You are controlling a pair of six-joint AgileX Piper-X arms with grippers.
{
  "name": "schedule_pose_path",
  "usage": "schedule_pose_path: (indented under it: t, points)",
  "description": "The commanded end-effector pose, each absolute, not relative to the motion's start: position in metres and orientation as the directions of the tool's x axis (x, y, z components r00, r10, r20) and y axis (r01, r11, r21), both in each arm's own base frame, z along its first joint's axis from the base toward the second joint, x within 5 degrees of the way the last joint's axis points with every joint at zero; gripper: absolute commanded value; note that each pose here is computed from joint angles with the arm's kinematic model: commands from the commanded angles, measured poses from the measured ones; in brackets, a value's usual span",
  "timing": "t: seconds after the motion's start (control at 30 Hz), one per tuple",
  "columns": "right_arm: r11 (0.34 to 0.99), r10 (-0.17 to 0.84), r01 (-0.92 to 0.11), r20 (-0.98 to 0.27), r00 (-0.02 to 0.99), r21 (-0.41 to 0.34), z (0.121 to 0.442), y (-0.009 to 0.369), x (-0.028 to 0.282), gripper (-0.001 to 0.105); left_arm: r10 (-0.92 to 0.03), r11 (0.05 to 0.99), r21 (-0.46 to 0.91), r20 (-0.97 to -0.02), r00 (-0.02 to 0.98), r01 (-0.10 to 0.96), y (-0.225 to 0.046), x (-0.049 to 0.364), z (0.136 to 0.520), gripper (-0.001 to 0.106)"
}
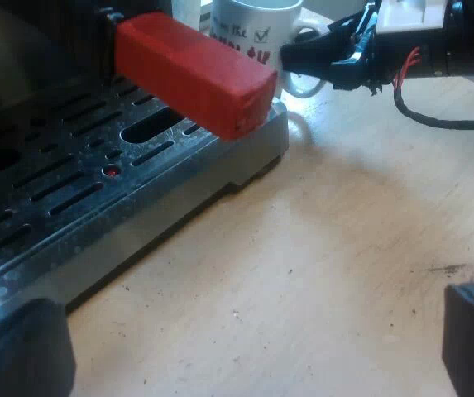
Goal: Place mug into machine
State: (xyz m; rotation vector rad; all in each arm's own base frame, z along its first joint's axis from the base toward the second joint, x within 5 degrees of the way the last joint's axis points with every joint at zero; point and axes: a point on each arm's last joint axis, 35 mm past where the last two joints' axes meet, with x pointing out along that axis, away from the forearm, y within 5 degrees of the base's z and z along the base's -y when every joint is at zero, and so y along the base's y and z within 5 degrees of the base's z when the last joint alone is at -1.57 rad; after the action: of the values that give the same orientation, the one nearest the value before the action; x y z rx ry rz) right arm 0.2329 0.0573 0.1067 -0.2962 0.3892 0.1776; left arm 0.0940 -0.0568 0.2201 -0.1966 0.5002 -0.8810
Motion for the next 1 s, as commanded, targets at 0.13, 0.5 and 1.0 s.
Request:
schedule_pose_path:
  t: [0.13, 0.5, 1.0]
  points:
    - [0.937, 0.136, -0.240, -0.371, 0.919, -0.252, 0.114, 0.061, 0.230, 0.000, -0.778, 0.628, -0.355, -0.309, 0.547, 0.693, -0.058, 0.096, 0.225, 0.093]
    - [0.902, 0.138, -0.268, -0.362, 0.922, -0.338, 0.151, 0.075, 0.196, 0.000, -0.743, 0.669, -0.339, -0.321, 0.587, 0.661, -0.056, 0.097, 0.224, 0.093]
    - [0.852, 0.196, -0.329, -0.334, 0.922, -0.408, 0.214, 0.080, 0.127, 0.000, -0.654, 0.757, -0.287, -0.331, 0.680, 0.588, -0.053, 0.101, 0.220, 0.093]
